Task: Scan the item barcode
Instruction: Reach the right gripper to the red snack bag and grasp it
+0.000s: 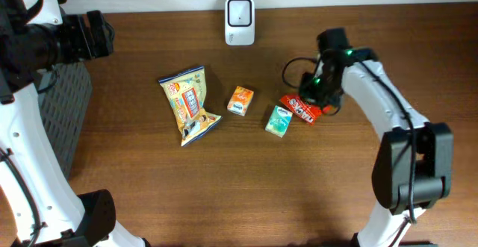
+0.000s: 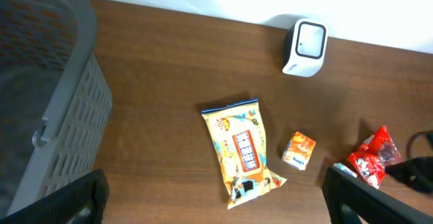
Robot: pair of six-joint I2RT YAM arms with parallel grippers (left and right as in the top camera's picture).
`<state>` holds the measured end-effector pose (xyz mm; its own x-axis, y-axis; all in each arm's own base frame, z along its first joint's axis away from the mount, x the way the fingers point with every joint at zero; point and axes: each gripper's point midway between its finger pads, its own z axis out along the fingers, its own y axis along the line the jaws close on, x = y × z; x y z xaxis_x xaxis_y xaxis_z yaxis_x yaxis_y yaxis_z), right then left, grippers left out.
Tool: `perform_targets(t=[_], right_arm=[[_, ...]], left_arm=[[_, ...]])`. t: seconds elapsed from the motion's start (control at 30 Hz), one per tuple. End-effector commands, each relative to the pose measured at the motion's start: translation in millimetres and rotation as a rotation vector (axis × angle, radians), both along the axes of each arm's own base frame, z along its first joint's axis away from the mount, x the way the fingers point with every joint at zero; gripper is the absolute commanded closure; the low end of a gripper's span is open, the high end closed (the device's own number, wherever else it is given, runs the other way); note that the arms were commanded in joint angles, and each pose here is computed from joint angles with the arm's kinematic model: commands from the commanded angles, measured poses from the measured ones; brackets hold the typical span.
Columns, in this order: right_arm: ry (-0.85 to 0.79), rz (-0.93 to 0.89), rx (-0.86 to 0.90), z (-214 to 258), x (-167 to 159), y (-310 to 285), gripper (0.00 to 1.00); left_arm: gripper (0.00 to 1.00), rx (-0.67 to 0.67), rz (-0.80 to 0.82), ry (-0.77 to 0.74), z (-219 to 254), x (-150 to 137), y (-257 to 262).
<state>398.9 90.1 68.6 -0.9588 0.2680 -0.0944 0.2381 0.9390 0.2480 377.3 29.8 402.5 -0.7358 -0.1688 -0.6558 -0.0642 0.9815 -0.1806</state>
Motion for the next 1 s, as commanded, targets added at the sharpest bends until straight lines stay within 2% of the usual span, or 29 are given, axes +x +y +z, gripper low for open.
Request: perform_targets(t=[0.0,0.2,0.27,0.3,0.37,0.4,0.43,0.53,0.57,0.6,0.7,0.83,0.97], right_arm=[[0.035,-0.09,-0.047,-27,-12,-8,0.91],[-0.047,-0.048,-0.03,-54,-8,11,0.92],[-0.052,-0.053,-0.018,-32,-2,10,0.96],[-0.084,-0.043,-0.02,4,12,4,0.96],[-0.111,-0.045,-0.042,43,25,-10,0.94],[-0.113,-0.047,-0.057,56,26,-22,0.85],[-0.098,-0.048,-0.064,56,23,-30,0.81],[-0.033,-0.068,-0.096,33,12,-45,0.78],[-0.027,-0.072,-0.122,26,12,-49,0.66],[-0.018,-0.074,-0.131,12,11,-51,0.58],[-0.008,-0.113,-0.121,-9,9,-50,0.59],[-0.056,-0.15,-0.106,-27,16,-49,0.74],[-0.154,-0.152,-0.062,-49,28,-43,0.75]], left_arm=[[0.01,0.004,-0.008,-0.01,3,-1,1],[0.01,0.004,-0.008,-0.01,3,-1,1],[0.01,0.004,-0.008,-0.01,3,-1,1],[0.01,0.004,-0.008,-0.01,3,-1,1],[0.01,0.004,-0.008,-0.01,3,-1,1],[0.01,0.004,-0.008,-0.01,3,-1,1],[0.01,0.004,-0.008,-0.01,3,-1,1],[0.01,0.004,-0.008,-0.01,3,-1,1],[0.01,0.004,-0.008,-0.01,3,-1,1],[0.01,0.004,-0.008,-0.01,3,-1,1],[0.01,0.004,-0.008,-0.01,3,-1,1],[0.01,0.004,-0.008,-0.01,3,-1,1],[0.01,0.004,-0.008,-0.01,3,-1,1]])
